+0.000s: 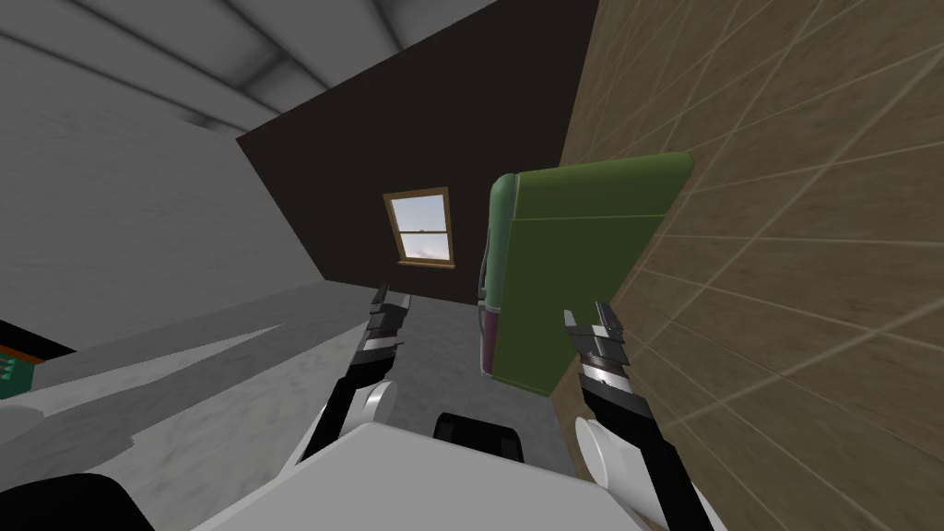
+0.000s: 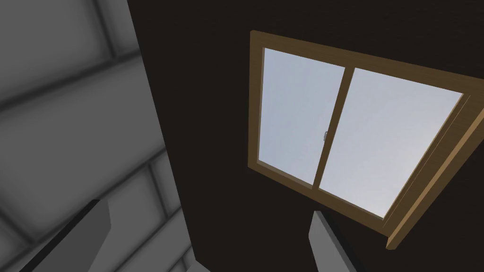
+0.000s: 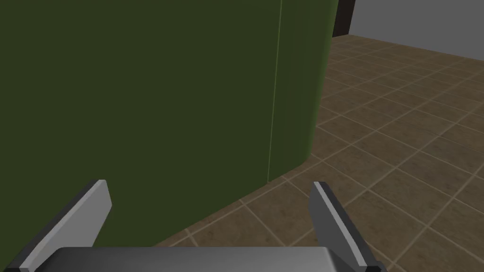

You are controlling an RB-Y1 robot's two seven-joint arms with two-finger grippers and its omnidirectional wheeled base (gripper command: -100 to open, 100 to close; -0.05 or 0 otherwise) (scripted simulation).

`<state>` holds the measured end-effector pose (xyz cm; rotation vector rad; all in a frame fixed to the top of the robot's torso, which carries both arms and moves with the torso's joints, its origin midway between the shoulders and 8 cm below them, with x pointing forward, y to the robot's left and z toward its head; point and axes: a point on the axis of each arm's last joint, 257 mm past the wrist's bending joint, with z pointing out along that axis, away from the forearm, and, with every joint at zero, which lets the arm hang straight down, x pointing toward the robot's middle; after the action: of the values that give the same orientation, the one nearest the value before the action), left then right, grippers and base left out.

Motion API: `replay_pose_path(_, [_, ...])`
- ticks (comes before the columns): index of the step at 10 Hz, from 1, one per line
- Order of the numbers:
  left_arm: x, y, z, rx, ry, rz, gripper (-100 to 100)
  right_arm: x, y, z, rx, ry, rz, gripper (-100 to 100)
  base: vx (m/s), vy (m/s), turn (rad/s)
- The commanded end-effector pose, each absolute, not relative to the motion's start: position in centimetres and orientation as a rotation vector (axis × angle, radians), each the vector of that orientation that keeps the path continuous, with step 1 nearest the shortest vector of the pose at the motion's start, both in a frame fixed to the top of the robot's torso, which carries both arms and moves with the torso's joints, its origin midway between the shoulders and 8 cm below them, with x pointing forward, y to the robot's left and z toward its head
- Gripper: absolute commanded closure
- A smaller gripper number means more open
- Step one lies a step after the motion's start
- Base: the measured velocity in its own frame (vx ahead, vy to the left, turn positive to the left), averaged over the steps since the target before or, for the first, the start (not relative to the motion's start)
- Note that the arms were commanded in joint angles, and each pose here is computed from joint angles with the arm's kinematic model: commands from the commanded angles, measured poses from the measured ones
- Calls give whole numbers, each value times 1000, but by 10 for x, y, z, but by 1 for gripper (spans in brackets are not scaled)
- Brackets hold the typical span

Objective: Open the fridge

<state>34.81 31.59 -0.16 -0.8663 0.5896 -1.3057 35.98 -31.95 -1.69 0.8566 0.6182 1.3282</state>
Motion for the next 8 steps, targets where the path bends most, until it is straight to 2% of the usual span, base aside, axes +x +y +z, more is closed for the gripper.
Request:
replay_pose_path(1, [348,316,-2,-866,590,-1306,0,360,-320,-17,857,618,1328,0,0,0,0])
replay_pose_path(8, [348,316,-1,-866,589,-1306,0,360,-320,-17,856,618,1328,0,0,0,0])
